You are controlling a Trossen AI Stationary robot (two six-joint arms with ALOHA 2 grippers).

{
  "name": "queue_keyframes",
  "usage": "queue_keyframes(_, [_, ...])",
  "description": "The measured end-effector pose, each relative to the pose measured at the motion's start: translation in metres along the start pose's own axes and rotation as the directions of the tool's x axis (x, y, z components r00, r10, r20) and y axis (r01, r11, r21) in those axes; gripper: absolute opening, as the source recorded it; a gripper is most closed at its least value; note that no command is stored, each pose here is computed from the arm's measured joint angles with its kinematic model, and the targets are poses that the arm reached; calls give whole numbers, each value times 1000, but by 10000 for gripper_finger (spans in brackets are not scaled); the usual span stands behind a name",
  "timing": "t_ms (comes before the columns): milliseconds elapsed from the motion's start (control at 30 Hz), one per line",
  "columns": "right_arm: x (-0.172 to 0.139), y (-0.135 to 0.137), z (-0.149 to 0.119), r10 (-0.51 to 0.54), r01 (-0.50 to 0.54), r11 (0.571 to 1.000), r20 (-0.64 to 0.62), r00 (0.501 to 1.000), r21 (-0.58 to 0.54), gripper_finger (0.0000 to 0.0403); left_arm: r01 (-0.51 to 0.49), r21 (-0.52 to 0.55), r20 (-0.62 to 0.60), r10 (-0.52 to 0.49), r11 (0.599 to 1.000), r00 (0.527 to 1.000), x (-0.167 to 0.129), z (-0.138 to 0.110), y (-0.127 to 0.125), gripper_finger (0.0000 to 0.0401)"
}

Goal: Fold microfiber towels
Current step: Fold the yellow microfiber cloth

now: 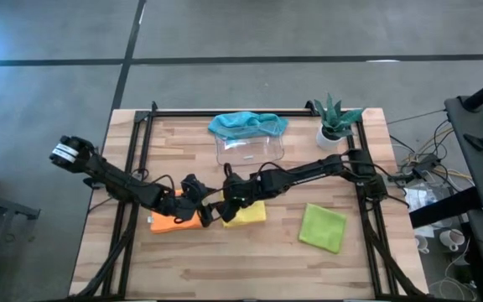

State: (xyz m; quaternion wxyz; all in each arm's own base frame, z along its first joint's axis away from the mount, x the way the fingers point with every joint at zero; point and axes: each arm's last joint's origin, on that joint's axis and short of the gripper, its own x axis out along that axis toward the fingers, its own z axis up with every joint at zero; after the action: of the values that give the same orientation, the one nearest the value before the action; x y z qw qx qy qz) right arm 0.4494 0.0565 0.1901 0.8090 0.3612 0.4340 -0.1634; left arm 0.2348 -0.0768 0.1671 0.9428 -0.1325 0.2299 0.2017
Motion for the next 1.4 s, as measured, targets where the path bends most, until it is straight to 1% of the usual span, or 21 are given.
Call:
queue_keyframes(100, [-9, 3, -5, -16, 15, 997, -19, 1000, -74, 160, 7, 1, -7, -7, 1000, 1000, 0, -1, 0, 219])
queue_keyframes(133, [-14, 4, -9, -40, 37, 994, -25, 999, -106, 166, 7, 1, -7, -7, 1000, 1000, 0, -1, 0, 219])
queue_keyframes(233, [-21, 1, -25, -175, 165, 965, -33, 984, -203, 176, 7, 2, -11, -6, 1000, 1000, 2, -2, -1, 219])
queue_keyframes(300, [-17, -1, -36, -207, 186, 944, -50, 977, -272, 177, 3, 7, -15, -3, 1000, 1000, 3, -3, -1, 219])
queue_keyframes(333, [-14, 1, -41, -197, 174, 942, -51, 979, -288, 176, 0, 8, -17, 0, 1000, 1000, 4, -4, -1, 219])
queue_keyframes(400, [-10, 11, -47, -131, 117, 941, -25, 991, -319, 175, -9, 13, -18, 9, 1000, 1000, 5, -5, -1, 219])
queue_keyframes(467, [-6, 22, -53, -89, 80, 922, -6, 996, -378, 175, -17, 20, -23, 17, 1000, 1000, 6, -7, 0, 219])
queue_keyframes(500, [-3, 27, -58, -75, 70, 909, 5, 997, -412, 177, -19, 23, -26, 20, 1000, 999, 6, -7, 0, 219])
queue_keyframes(533, [1, 30, -63, -82, 80, 890, 14, 997, -450, 180, -22, 27, -31, 23, 999, 999, 6, -8, 1, 219])
queue_keyframes(633, [8, 39, -79, -120, 135, 811, 63, 991, -569, 195, -37, 45, -55, 40, 998, 998, 5, -10, 3, 219])
queue_keyframes(700, [10, 45, -86, -136, 180, 765, 117, 984, -619, 208, -46, 58, -70, 50, 997, 996, 5, -12, 4, 219])
queue_keyframes(800, [19, 46, -90, -171, 243, 732, 175, 970, -636, 223, -49, 65, -84, 55, 997, 995, 5, -14, 6, 219])
queue_keyframes(867, [30, 42, -93, -199, 260, 717, 167, 966, -646, 228, -51, 51, -87, 55, 997, 995, 5, -16, 6, 219])
queue_keyframes(967, [41, 40, -92, -213, 267, 701, 164, 963, -661, 229, -53, 50, -91, 58, 997, 994, 5, -17, 7, 219])
queue_keyframes(1100, [50, 39, -88, -224, 276, 713, 163, 961, -644, 216, -52, 50, -92, 57, 997, 994, 5, -17, 8, 219])
queue_keyframes(1233, [48, 41, -81, -219, 276, 725, 169, 961, -631, 194, -51, 51, -95, 55, 997, 994, 5, -18, 8, 219])
queue_keyframes(1400, [47, 37, -79, -241, 288, 722, 162, 957, -629, 163, -50, 52, -97, 55, 997, 994, 5, -19, 8, 219])
